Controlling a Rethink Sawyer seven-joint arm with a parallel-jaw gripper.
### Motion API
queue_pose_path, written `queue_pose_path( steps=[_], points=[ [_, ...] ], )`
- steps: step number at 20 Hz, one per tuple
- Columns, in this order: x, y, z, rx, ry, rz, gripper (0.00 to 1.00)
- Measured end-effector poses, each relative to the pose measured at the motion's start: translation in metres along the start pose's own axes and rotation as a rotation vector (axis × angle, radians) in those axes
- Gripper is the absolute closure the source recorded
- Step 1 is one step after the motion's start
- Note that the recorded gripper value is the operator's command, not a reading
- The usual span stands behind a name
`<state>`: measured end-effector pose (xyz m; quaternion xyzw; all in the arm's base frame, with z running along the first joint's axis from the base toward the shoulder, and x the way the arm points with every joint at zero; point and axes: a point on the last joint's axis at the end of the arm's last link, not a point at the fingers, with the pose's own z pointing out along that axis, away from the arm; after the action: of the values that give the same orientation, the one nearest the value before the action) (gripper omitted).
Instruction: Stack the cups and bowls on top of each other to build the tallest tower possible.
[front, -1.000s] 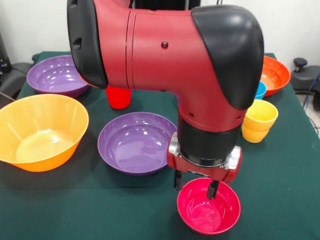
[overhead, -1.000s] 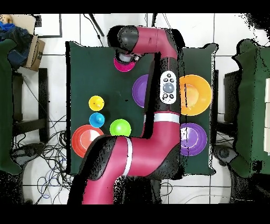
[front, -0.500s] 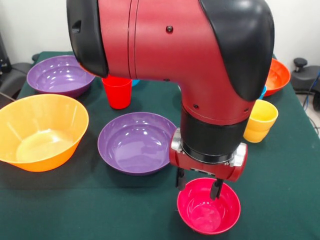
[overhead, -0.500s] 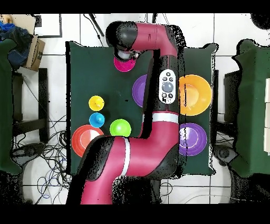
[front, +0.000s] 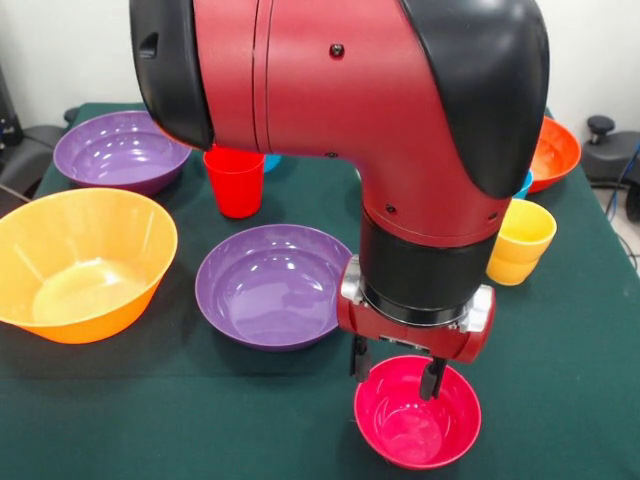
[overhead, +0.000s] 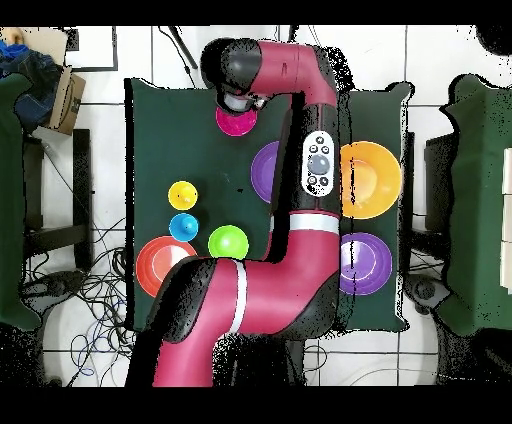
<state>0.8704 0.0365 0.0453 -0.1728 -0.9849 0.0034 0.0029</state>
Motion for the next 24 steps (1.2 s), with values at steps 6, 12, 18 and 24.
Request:
queue_pose_path(
  steps=[6, 12, 18, 24],
  points=[
    [0.001, 0.0, -0.01, 0.004, 0.001, -0.004, 0.0],
    [0.002, 0.0, -0.025, 0.008, -0.001, -0.01, 0.0],
    [0.009, 0.001, -0.035, 0.016, 0.013, -0.02, 0.0],
    [0.016, 0.002, -0.04, 0.022, 0.027, -0.03, 0.0]
  ],
)
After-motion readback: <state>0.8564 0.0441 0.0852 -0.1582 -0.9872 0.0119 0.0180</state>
